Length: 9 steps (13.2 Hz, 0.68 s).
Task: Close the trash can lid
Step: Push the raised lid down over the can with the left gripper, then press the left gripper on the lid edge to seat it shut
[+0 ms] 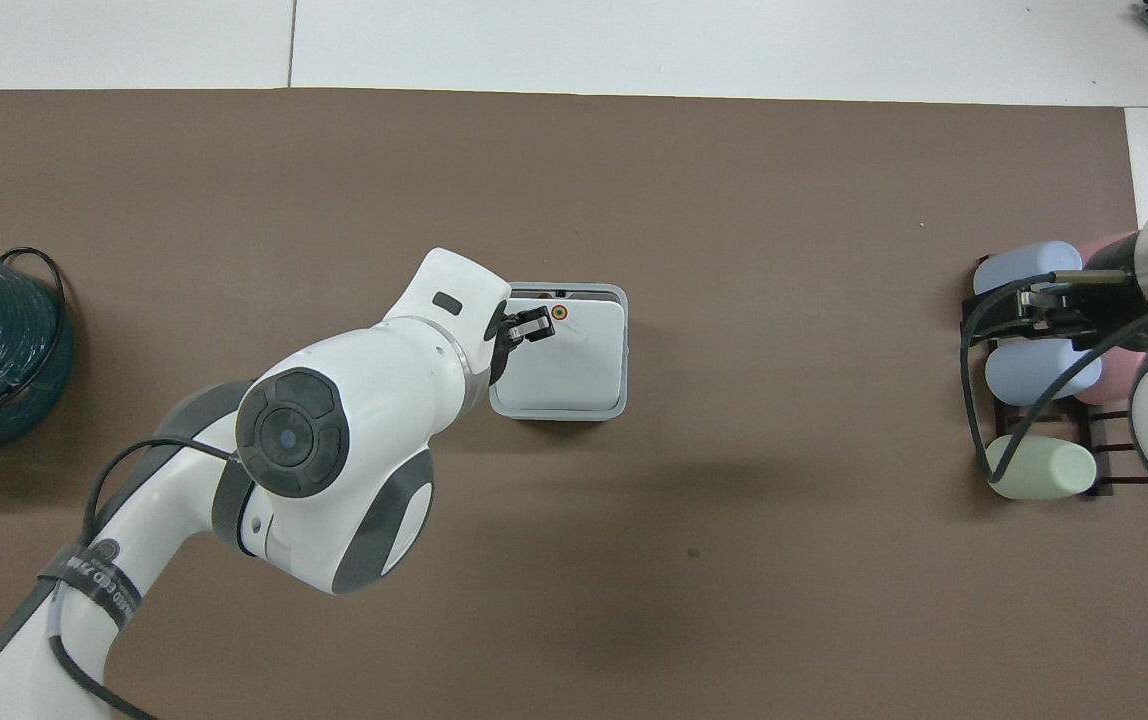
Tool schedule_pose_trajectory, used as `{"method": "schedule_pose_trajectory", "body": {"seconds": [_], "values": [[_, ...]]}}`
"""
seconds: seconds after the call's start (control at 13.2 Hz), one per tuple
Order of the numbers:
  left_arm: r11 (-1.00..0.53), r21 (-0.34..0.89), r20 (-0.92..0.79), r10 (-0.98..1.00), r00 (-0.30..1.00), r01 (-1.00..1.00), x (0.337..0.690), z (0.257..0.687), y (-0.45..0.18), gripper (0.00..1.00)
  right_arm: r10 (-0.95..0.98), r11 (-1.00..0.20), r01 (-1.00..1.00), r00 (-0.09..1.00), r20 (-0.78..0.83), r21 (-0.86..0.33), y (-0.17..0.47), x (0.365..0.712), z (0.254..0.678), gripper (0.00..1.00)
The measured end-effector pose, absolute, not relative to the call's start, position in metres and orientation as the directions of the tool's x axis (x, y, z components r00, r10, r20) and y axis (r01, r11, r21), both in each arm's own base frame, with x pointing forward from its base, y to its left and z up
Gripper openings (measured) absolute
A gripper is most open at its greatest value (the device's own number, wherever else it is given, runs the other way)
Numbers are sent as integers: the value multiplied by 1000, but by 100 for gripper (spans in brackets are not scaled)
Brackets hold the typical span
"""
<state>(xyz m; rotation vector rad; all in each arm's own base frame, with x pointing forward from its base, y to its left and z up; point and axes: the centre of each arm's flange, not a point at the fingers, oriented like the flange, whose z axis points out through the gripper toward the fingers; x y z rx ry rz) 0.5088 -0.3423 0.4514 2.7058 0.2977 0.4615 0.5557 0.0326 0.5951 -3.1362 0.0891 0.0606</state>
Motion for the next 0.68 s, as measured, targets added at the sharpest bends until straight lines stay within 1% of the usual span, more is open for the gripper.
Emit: {"method": "schedule_pose_trajectory", "body": {"seconds": [0.15,0.38,0.68], "values": [[-902,407,286,273,919,142,521,437,-349,8,-57,-998,-57,998,-39,-2,33,556,595,100],[-904,402,281,274,920,146,535,404,-360,8,-57,-998,-57,998,-39,-2,33,556,595,100],[-904,403,282,273,920,145,537,402,-363,8,-57,-998,-57,998,-39,-2,33,556,595,100]]}}
